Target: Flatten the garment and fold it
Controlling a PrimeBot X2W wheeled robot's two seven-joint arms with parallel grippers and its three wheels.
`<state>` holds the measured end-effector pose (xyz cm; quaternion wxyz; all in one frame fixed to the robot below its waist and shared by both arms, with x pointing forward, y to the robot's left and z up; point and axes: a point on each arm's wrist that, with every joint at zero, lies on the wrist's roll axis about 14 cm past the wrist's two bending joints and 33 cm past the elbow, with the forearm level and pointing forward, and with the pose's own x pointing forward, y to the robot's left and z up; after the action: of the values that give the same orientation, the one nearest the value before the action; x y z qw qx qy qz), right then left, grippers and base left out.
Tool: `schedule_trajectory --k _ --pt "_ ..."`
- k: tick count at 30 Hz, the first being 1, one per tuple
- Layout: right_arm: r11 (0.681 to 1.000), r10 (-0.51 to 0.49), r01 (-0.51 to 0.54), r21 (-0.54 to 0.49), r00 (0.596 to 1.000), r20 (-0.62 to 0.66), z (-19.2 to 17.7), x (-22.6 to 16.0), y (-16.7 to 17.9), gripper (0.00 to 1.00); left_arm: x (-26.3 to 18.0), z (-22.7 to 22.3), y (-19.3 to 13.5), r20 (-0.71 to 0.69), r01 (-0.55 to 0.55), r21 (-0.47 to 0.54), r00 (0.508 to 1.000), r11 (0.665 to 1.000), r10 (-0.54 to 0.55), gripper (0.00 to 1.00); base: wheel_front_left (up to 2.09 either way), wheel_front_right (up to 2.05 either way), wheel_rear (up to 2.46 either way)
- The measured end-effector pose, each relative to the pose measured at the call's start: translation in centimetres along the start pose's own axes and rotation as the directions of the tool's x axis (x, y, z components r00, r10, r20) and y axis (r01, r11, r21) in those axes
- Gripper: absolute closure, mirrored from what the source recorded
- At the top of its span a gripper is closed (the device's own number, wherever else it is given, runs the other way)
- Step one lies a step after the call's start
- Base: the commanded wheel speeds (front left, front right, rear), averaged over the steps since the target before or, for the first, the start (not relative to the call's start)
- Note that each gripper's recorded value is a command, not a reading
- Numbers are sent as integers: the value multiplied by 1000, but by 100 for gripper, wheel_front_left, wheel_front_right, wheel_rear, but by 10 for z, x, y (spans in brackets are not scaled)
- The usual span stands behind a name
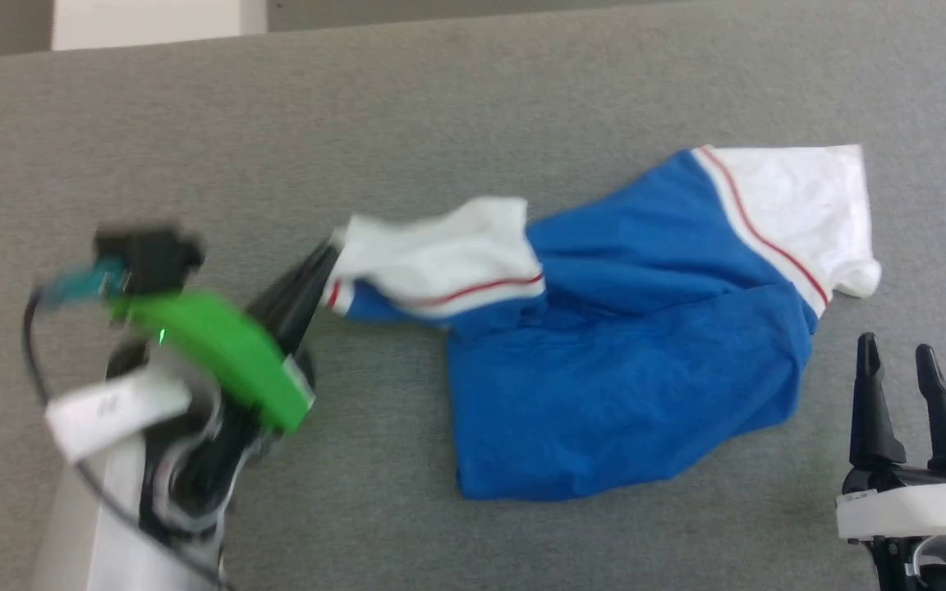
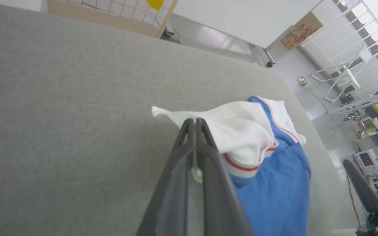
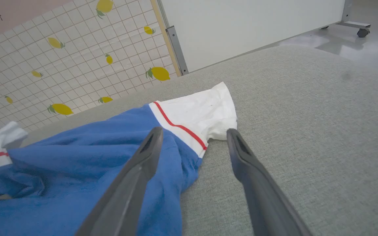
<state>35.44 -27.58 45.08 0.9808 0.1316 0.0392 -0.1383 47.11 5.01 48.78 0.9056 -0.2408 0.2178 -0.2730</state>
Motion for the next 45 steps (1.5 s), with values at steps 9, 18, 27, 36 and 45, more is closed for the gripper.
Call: schedule_trajectory --k 9,18,27,36,45 --pt "997 80 -80 8 997 0 4 5 25 0 -81 -78 72 -33 -332 -307 940 892 339 0 0 0 0" --pt "991 130 -130 10 992 9 10 8 41 0 -99 -47 87 42 -370 -216 921 904 387 0 0 0 0" --pt "989 147 -147 16 989 -15 3 7 48 0 -63 -5 78 -42 -322 268 938 908 345 0 0 0 0" --pt "995 101 -101 3 995 -22 2 7 32 0 -25 -60 62 -271 -237 360 899 903 344 0 0 0 0" --pt "996 82 -83 -19 996 -38 -1 12 27 0 -15 -83 80 -311 -309 265 869 914 384 0 0 0 0"
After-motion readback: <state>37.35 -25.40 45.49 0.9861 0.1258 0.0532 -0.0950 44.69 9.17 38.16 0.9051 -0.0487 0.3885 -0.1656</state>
